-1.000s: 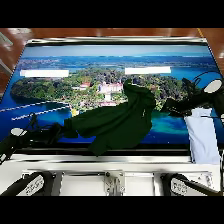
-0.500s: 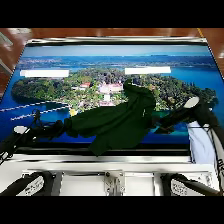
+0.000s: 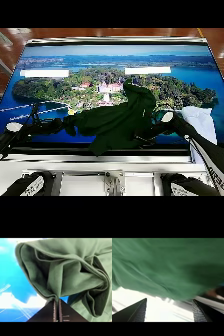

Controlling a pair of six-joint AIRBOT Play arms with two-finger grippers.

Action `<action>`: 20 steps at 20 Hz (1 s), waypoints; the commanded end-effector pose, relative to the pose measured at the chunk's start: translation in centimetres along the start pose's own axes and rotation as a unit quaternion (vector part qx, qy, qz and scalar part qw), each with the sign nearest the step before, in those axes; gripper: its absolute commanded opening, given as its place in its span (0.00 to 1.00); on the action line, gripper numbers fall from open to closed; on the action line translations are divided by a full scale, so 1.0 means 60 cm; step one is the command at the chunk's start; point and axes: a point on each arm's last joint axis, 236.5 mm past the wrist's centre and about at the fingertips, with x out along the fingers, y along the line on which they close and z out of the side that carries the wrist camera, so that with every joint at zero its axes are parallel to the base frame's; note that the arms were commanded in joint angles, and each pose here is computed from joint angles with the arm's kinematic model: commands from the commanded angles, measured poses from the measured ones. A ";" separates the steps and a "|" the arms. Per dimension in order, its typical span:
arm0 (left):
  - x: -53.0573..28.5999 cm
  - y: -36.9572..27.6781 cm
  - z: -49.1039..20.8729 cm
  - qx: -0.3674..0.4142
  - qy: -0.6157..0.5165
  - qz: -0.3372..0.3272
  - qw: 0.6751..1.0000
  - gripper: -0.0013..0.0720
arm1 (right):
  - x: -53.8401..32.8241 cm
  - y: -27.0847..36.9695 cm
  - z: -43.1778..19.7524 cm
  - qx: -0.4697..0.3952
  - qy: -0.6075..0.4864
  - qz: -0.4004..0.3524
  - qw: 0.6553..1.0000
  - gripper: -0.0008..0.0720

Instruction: Fold the shirts.

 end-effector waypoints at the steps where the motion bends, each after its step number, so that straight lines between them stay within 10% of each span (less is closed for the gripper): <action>1: -0.006 -0.010 0.008 0.013 -0.004 -0.004 1.000 0.07 | 0.026 0.024 0.032 0.039 -0.059 0.000 0.997 0.95; 3: -0.009 -0.013 0.019 0.016 -0.013 -0.004 1.000 0.07 | 0.034 0.037 0.040 0.045 -0.078 0.001 0.996 0.92; 7: -0.017 -0.024 0.037 0.025 -0.024 -0.007 0.999 0.07 | 0.036 0.039 0.037 0.048 -0.075 0.000 0.996 0.10; 14: -0.121 -0.119 0.144 0.128 -0.124 -0.033 0.983 0.07 | -0.121 0.127 0.083 -0.189 -0.205 -0.026 0.960 0.09; 20: -0.511 -0.368 0.250 0.272 -0.404 -0.051 0.872 0.07 | -0.681 0.293 0.041 -0.317 -0.604 -0.136 0.718 0.09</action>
